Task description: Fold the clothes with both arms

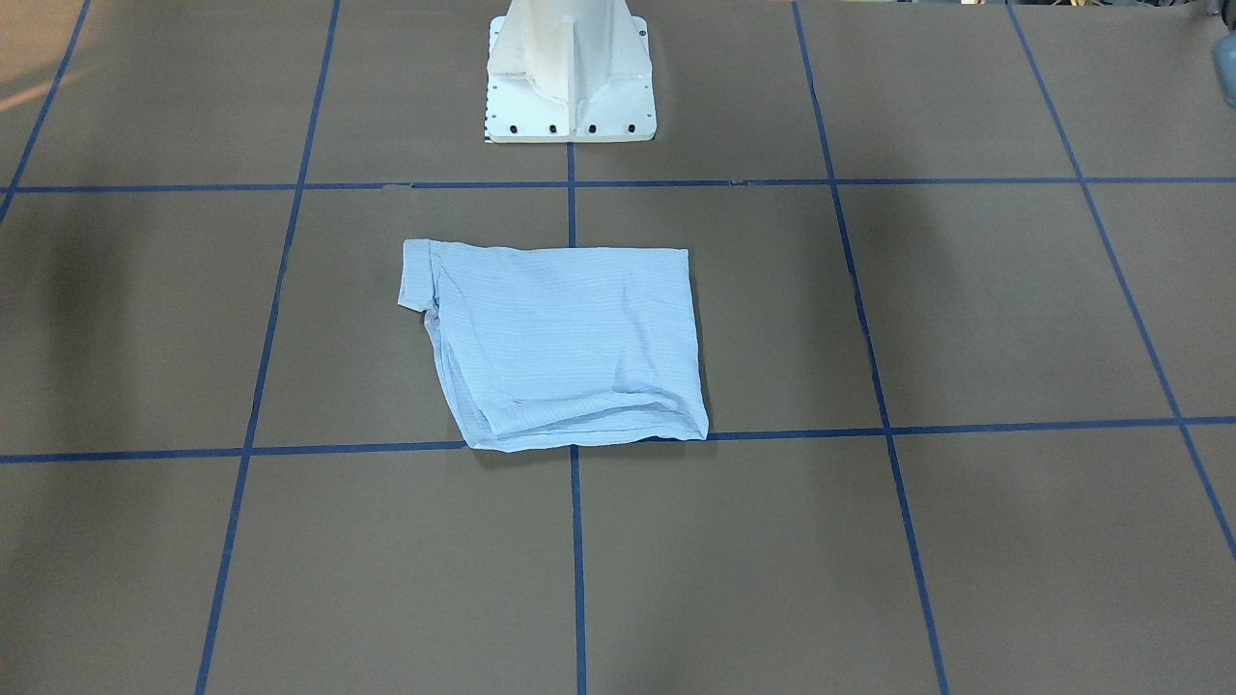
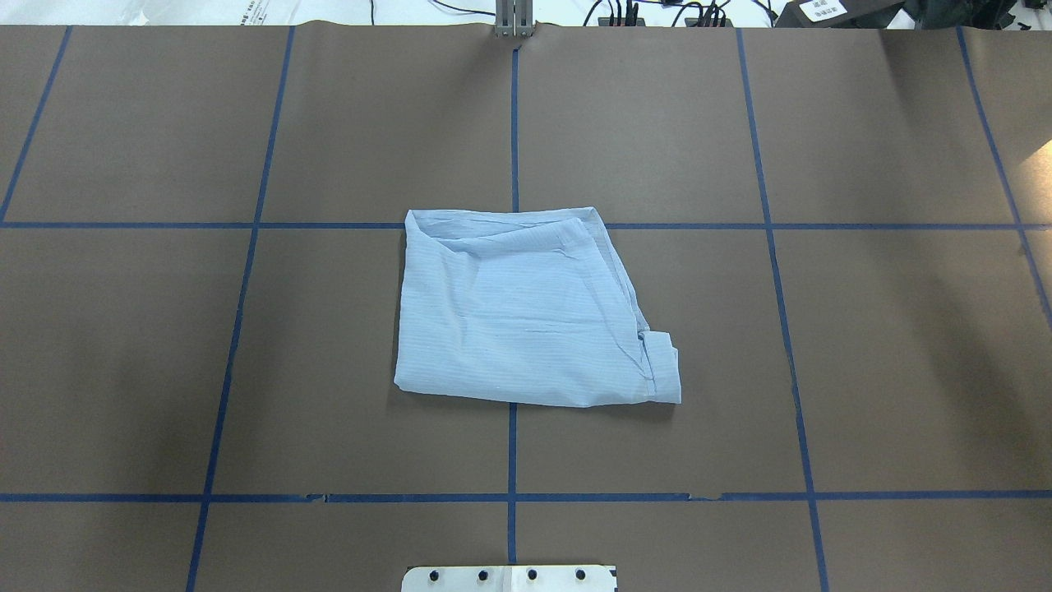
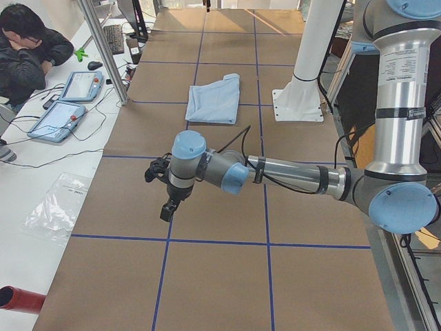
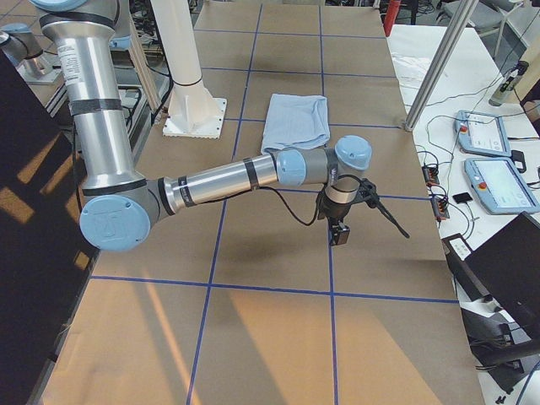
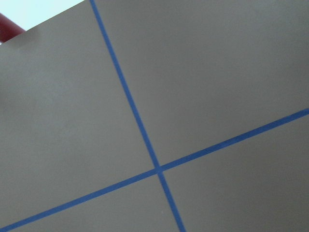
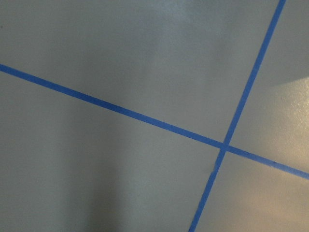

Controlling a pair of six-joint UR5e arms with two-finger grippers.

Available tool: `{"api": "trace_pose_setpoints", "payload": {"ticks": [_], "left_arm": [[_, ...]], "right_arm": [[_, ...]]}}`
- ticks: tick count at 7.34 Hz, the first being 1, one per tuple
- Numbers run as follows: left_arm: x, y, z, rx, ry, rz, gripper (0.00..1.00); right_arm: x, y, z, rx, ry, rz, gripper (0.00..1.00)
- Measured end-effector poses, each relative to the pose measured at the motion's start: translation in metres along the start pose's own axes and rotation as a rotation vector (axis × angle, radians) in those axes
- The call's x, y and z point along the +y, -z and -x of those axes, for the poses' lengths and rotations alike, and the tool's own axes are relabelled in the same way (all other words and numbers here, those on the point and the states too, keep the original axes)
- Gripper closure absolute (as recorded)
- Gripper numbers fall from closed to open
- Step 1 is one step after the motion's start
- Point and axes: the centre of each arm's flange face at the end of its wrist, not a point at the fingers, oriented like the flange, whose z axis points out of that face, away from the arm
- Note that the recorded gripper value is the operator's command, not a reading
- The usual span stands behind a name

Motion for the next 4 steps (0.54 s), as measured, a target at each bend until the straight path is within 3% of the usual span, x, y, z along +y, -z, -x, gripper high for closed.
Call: {"api": "trace_pose_setpoints", "payload": {"ticks": [4], "left_arm": [[0.051, -0.028, 0.050, 0.043, 0.081, 0.032, 0.00]], "right_arm": [[0.052, -0.011, -0.042, -0.013, -0.073, 0.005, 0.00]]}}
